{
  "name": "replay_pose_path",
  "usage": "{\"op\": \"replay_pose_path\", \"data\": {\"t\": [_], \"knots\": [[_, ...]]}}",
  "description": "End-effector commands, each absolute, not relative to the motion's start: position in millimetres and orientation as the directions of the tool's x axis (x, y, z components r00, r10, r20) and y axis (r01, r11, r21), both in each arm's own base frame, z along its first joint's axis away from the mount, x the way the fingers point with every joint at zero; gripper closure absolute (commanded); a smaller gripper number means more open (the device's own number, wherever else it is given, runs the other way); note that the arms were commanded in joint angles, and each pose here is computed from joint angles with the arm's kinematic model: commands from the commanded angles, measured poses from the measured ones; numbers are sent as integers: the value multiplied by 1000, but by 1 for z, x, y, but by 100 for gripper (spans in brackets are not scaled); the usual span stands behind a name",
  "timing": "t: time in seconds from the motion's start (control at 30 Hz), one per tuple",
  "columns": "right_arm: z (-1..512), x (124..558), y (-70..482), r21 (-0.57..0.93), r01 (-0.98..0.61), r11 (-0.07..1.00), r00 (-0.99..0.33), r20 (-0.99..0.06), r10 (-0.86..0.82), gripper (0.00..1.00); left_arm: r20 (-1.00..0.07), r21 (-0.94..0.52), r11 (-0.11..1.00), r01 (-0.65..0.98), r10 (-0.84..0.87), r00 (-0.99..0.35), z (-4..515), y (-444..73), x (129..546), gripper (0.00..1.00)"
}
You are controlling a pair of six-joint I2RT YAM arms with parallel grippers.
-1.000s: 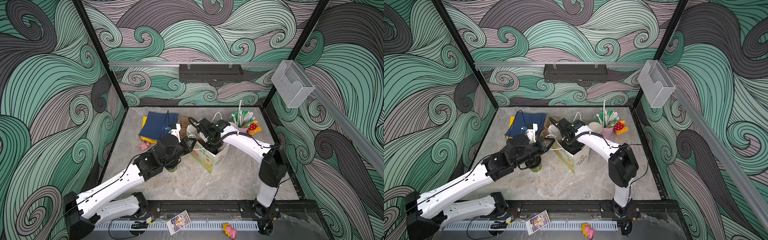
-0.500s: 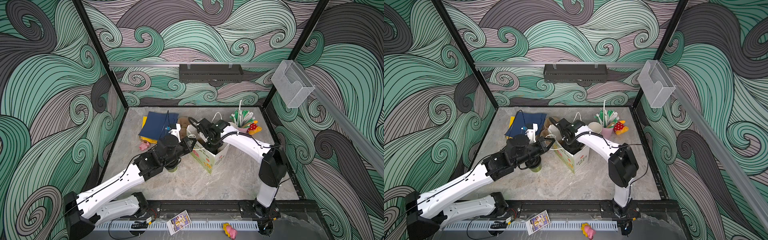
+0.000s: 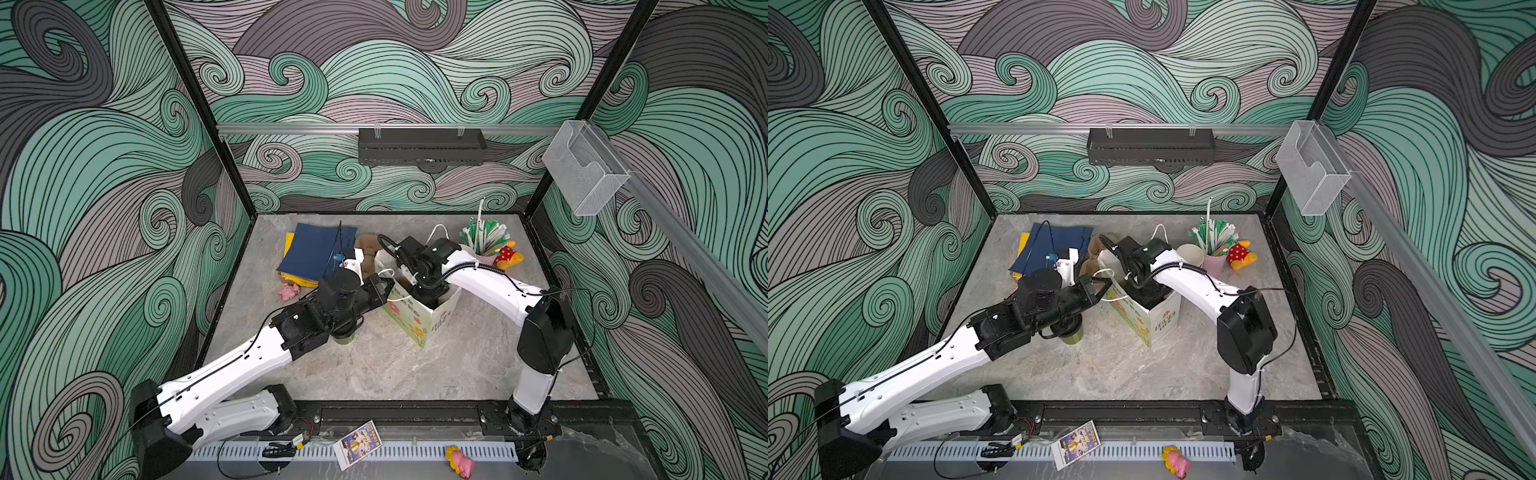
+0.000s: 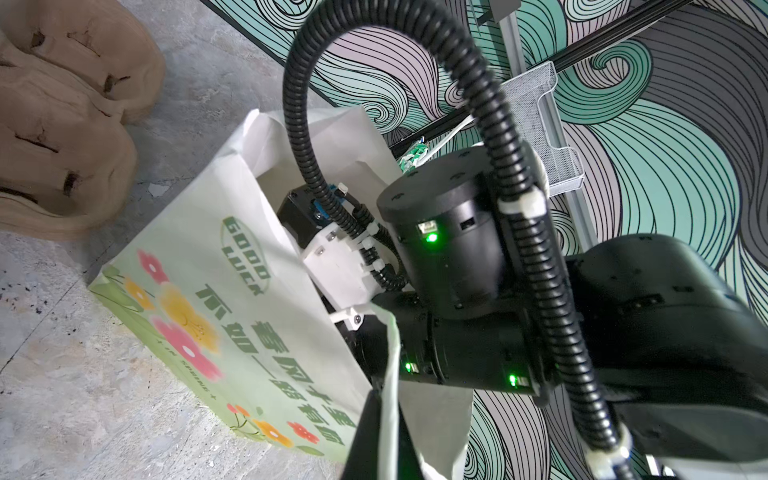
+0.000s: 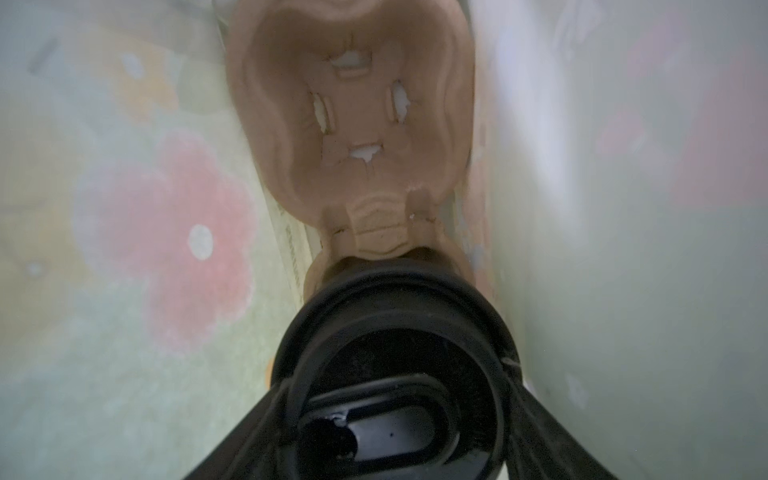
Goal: Pack the takeout coffee
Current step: 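Open the right gripper and lift it out of the bag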
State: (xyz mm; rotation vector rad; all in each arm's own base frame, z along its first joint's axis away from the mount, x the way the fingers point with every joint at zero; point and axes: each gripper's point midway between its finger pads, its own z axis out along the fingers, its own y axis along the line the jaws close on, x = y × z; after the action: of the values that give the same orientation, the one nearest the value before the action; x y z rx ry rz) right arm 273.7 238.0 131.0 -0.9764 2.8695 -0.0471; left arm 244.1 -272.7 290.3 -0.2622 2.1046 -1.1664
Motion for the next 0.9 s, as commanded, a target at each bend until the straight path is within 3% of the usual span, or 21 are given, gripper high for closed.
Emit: {"op": "replay_pose_path", "data": {"t": [0.0, 0.2, 0.87], "knots": [[147, 268, 225, -87, -594, 800, -797, -72, -599, 22, -481, -814, 555, 170, -480, -734, 306, -277, 244, 100], [162, 272, 230, -74, -586, 807, -797, -123, -591, 16, -476, -814, 556, 169, -471, -742, 305, -280, 245, 100], [213, 280, 232, -96, -534, 840, -792, -292, -536, 15, -469, -811, 564, 154, -471, -747, 301, -280, 245, 100]]}}
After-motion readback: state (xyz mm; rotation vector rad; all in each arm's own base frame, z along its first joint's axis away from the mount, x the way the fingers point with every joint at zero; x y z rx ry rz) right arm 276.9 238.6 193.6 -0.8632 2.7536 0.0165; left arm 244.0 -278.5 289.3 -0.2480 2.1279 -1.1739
